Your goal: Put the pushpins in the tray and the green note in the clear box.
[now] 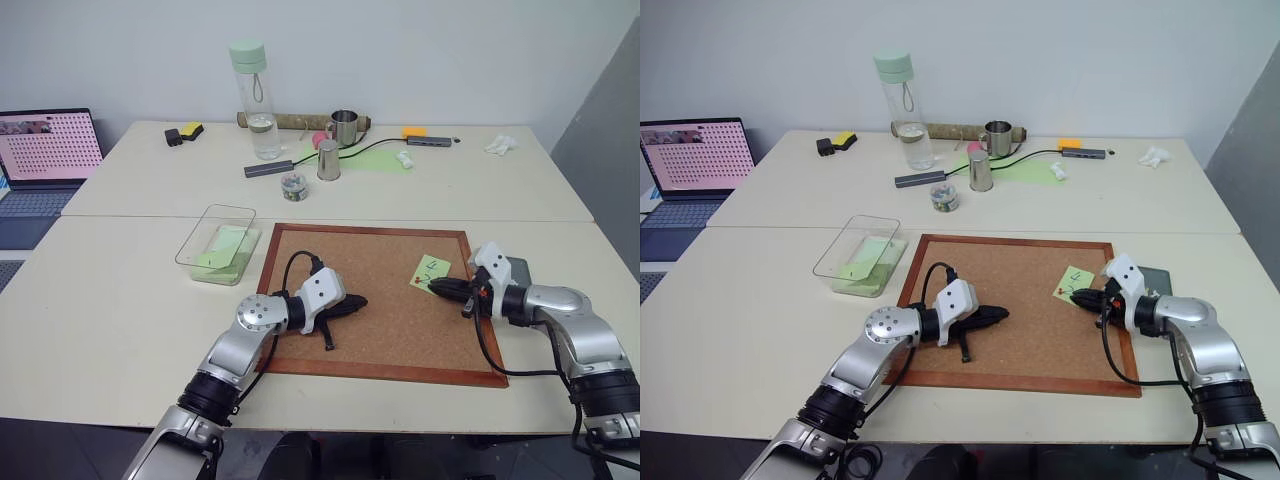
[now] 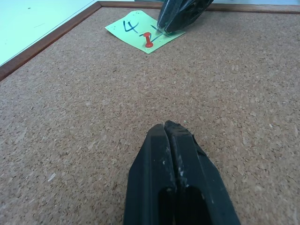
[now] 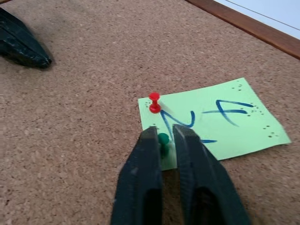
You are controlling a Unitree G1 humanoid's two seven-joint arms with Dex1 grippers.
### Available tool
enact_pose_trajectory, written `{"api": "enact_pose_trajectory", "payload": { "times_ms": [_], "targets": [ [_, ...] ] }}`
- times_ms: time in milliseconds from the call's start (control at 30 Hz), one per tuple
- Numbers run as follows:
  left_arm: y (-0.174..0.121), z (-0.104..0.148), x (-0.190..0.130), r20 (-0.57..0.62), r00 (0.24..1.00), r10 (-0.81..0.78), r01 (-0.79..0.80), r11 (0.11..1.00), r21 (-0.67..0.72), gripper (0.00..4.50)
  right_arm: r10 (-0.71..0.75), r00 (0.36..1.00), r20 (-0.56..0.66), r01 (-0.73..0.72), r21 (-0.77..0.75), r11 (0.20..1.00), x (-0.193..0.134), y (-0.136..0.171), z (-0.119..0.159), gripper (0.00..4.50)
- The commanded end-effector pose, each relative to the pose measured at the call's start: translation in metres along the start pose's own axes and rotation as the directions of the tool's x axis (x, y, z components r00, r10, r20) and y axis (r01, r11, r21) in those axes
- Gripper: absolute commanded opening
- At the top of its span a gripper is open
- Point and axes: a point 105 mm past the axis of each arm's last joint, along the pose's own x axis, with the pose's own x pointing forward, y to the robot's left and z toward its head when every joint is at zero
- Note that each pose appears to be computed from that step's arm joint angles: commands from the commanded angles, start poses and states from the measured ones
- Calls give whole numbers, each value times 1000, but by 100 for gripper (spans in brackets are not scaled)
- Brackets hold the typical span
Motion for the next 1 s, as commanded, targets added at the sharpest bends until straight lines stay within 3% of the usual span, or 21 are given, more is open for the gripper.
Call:
{"api": "enact_pose_trajectory", "payload": {
  "times_ms": [33,500,1000],
  "targets": [
    [-9,-20,-2,-74,997,-24,22,999,-32,0,-10,995,103,6,33,999,-7,0,20,1],
    [-11,-24,-1,-87,996,-34,31,999,-38,0,-85,970,226,43,184,982,-14,-5,40,1],
    [-13,-26,-2,-93,995,-42,38,998,-41,0,-163,949,271,97,241,966,-31,-17,53,1]
  ]
}}
